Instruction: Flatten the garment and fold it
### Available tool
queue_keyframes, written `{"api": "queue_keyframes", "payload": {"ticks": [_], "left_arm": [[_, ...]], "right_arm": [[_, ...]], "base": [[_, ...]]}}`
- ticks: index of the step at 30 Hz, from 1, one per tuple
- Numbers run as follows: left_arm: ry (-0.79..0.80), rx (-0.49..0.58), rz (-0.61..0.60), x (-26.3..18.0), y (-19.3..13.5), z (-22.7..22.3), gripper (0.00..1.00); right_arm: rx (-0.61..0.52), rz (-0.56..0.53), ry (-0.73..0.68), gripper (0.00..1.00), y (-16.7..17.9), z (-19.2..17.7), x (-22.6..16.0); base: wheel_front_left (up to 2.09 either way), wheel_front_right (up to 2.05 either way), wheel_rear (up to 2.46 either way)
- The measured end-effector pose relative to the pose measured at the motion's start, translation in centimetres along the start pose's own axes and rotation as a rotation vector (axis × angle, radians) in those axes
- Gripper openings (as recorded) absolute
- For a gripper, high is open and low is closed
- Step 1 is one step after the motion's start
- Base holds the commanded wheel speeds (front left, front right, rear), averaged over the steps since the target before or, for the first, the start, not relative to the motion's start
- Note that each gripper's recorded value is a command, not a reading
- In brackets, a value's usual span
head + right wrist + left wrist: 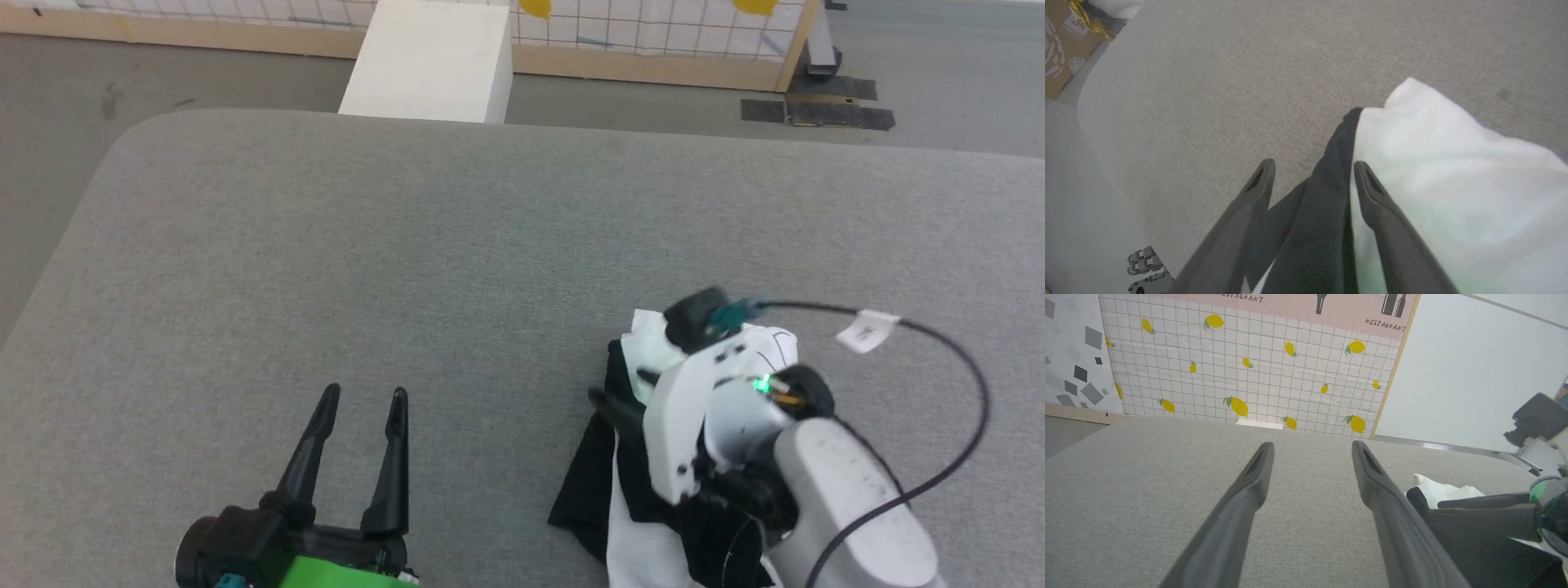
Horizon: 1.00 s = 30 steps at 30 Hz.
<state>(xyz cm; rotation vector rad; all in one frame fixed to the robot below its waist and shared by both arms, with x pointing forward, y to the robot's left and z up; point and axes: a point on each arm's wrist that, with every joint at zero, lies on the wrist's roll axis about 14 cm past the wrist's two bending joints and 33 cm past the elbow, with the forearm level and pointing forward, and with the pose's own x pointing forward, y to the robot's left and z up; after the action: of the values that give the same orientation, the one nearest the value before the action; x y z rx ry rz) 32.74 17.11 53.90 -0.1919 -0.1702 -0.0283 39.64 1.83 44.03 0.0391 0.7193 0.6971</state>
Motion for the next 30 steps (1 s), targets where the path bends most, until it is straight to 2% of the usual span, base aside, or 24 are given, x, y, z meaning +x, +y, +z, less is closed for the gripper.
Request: {"api": "queue_keyframes", "payload": {"ticks": [4,6,8,12,16,24,30], "left_arm": [[0.002,-0.001,-0.006,0.1,-0.1,-0.1,1.00],[0.000,-0.004,-0.015,0.2,-0.3,-0.1,1.00],[-0.001,-0.006,-0.021,0.4,-0.5,-0.1,1.00],[0.009,0.000,-0.032,0.7,-0.8,-0.4,1.00],[0.021,0.004,-0.035,0.9,-0.9,-0.8,1.00],[0.039,0.002,-0.029,1.0,-0.9,-1.4,1.00],[0.046,0.014,-0.004,1.0,-0.1,-1.5,1.00]], "right_arm": [[0.037,-0.041,-0.173,1.00,-1.7,4.3,-2.2],[0.064,-0.101,-0.270,1.00,-3.8,6.1,-4.3],[0.082,-0.171,-0.322,1.00,-6.0,6.4,-6.2],[0.160,-0.286,-0.306,1.00,-9.4,3.1,-8.8],[0.235,-0.324,-0.238,1.00,-10.3,-0.6,-9.6],[0.346,-0.338,-0.077,1.00,-11.0,-6.8,-7.9],[0.376,-0.294,-0.032,1.00,-10.6,-8.0,-5.3]], "base": [[0.00,0.00,0.00],[0.00,0.00,0.00],[0.00,0.00,0.00],[0.00,0.00,0.00],[0.00,0.00,0.00],[0.00,0.00,0.00],[0.00,0.00,0.00]]}}
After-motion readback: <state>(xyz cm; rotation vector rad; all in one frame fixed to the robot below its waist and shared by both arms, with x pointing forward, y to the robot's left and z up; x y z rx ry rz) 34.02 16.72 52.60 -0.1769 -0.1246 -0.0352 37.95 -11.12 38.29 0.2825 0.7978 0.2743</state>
